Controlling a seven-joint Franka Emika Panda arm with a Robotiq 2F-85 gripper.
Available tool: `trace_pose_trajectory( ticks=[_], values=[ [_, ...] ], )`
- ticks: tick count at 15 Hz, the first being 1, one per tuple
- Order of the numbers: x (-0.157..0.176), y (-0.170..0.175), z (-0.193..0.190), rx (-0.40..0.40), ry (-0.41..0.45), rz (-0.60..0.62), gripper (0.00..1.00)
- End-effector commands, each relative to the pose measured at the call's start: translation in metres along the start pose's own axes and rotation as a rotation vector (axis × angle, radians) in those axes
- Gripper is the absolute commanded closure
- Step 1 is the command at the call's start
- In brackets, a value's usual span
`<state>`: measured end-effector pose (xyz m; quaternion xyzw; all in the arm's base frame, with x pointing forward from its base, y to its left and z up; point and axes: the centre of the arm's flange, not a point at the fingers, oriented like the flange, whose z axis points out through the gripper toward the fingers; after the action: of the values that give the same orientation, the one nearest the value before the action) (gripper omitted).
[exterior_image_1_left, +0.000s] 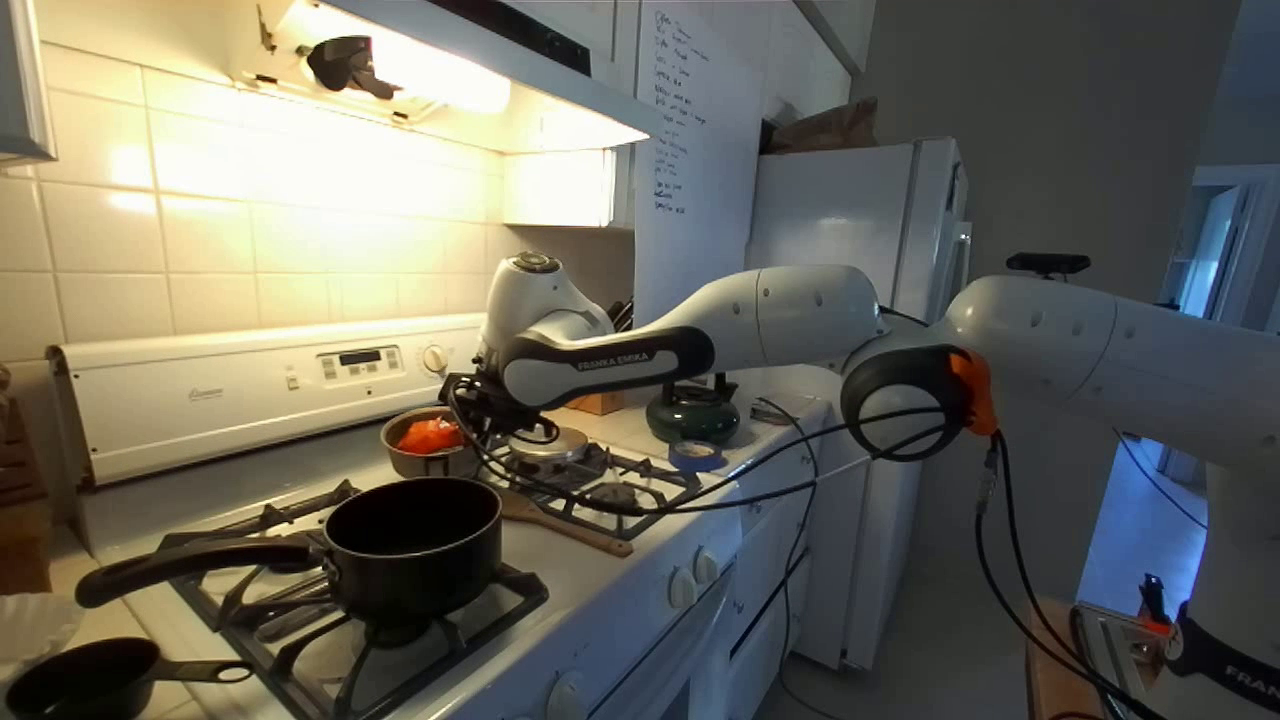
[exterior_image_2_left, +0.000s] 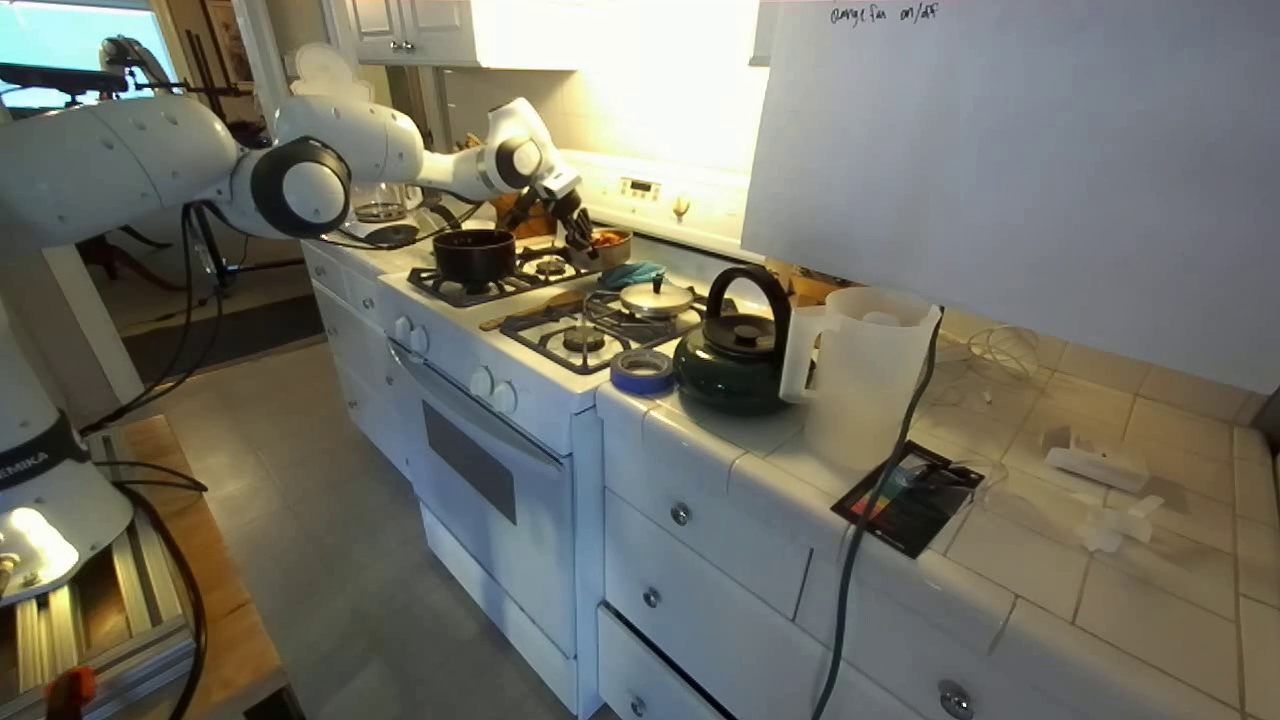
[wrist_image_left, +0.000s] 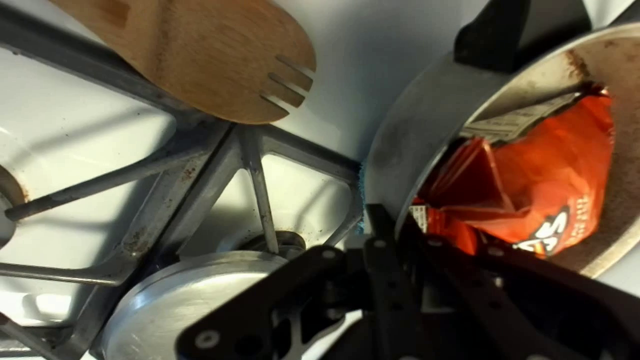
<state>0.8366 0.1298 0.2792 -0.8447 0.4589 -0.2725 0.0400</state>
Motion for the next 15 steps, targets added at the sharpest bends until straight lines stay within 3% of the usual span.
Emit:
trace_pose_trajectory(
  ticks=[1,3,6,15],
  values=[
    [-0.009,0.058,-0.048,0.007,0.001,0.125,0.98],
    [-0.002,0.058,-0.051,0.000,0.025,0.170,0.98],
    [0.028,0.073,-0.038,-0.004,0.039,0.117,0.98],
    [0.108,0.123,-0.024,-0.063,0.054,-0.266,0.98]
  ],
)
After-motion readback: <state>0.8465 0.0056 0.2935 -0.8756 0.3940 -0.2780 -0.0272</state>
